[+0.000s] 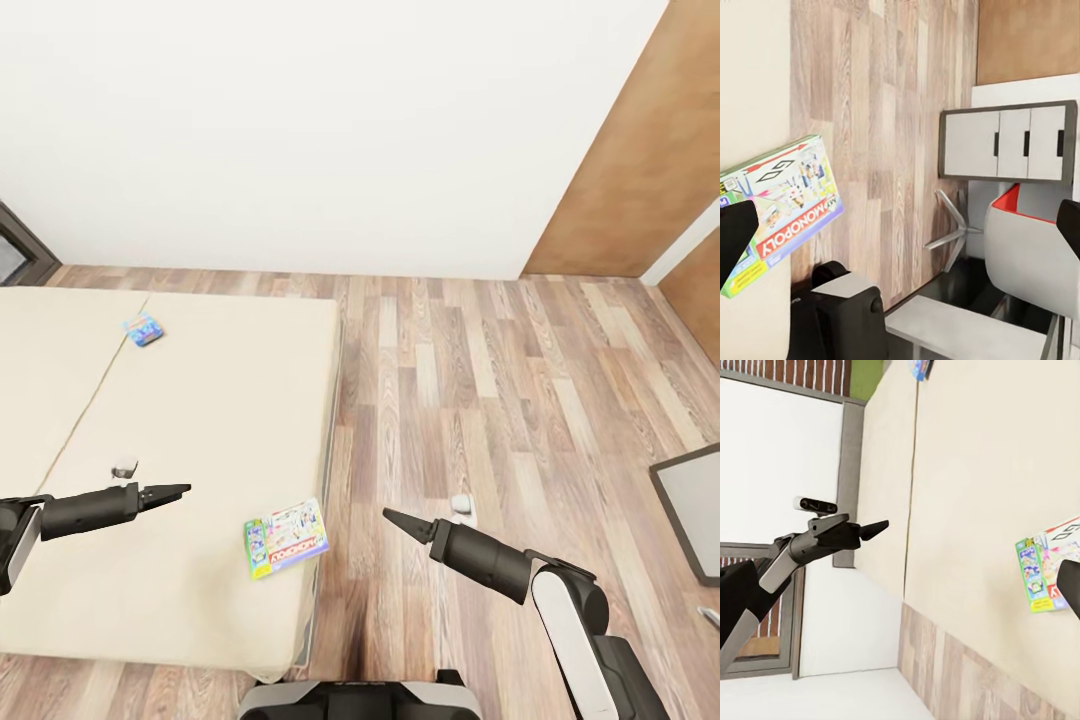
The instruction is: Put all the toys in the child's room - the three board games (two on the bed and one on the table), the two jigsaw puzzles on the table, and the tennis ball on the table - inside the toy box on the table in the child's room.
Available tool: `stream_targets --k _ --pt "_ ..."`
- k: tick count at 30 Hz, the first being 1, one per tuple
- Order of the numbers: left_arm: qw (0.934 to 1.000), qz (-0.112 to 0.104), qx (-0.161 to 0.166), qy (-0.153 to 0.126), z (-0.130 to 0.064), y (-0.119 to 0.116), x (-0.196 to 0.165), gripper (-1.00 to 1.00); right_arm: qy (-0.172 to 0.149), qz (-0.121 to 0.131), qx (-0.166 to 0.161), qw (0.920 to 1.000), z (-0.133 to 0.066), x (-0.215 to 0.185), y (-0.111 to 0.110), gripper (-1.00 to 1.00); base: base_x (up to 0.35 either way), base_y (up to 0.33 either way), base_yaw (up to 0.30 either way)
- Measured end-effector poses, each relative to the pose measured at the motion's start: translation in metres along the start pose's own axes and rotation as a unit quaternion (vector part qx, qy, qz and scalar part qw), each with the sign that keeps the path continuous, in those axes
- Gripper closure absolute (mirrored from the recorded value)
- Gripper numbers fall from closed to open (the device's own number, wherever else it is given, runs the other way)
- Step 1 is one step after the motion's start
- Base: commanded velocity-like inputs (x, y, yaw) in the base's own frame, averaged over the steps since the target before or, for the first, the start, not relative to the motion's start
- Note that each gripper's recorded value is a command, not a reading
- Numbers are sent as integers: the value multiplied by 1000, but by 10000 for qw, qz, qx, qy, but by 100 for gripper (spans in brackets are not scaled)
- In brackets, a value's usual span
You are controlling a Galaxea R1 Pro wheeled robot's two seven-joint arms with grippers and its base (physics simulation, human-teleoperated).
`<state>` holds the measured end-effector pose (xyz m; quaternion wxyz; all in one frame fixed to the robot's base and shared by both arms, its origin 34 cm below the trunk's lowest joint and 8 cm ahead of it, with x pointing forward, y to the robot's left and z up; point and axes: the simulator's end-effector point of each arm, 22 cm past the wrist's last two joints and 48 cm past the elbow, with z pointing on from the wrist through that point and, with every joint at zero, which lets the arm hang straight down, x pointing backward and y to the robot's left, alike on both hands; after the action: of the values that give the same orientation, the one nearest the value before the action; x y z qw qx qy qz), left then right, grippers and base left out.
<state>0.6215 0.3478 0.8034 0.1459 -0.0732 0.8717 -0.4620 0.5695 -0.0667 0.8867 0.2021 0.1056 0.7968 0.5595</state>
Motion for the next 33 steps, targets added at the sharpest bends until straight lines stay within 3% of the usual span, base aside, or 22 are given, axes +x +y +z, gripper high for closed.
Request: stream_targets --k 33 --pt "9996 212 72 -160 -12 -23 -15 -100 -77 -230 -124 9996 -4 -9 24 -100 0 0 0"
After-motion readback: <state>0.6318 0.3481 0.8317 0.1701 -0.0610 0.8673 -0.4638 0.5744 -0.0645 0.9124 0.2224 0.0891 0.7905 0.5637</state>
